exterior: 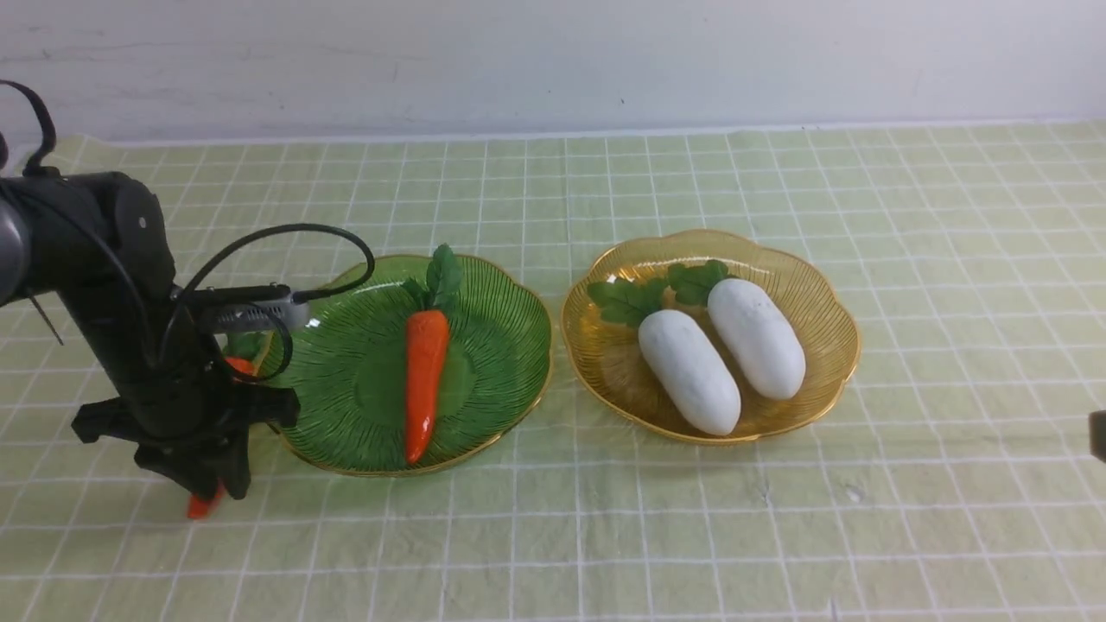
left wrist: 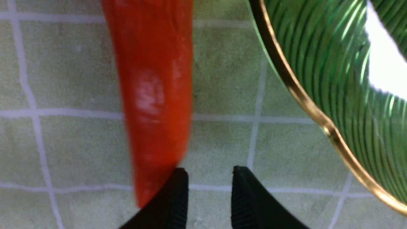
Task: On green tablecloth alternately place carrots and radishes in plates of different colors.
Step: 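Pick up the carrot and put it on the nearest plate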
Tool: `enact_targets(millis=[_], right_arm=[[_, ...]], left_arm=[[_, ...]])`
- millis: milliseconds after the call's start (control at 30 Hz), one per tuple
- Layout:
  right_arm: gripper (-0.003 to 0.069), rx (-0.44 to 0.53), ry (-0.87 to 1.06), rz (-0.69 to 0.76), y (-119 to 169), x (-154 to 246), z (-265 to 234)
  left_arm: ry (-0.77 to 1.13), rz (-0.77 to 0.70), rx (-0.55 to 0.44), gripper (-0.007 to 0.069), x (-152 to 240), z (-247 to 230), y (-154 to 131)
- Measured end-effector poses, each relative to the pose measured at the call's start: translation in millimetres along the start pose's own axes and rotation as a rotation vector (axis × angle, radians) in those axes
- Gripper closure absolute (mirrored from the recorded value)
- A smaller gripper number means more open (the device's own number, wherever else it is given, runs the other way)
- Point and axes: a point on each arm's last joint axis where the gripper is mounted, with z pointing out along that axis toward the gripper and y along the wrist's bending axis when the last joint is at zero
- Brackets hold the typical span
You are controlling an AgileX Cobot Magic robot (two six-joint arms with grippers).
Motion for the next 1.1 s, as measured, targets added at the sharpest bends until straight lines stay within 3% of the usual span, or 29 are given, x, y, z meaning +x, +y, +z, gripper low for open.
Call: enact_targets(millis=[100,333,500,800,1100], right_arm=[[0.0583,0.0,0.0,0.0,0,0,0],[0.0583,0.001,0.0,-0.001,0,0,0],[0.0583,0.001,0.0,-0.001,0,0,0],[0.0583,0.0,-0.004,0.0,0,0,0],[0.0583,0.001,-0.006,0.0,0,-1,0]], left_arm=[[0.003,-0.003,0.0,0.0304,-2,4,0],[0.037,0.013,-0.032,0.019,2,4,3],[0.113,0.033,-0.09,0.0178,4,-7,8],[0.031,0.023,-0.143,0.0178,-11,-27,11],[0.056,0.049,-0.176,0.0193,-26,11,15]])
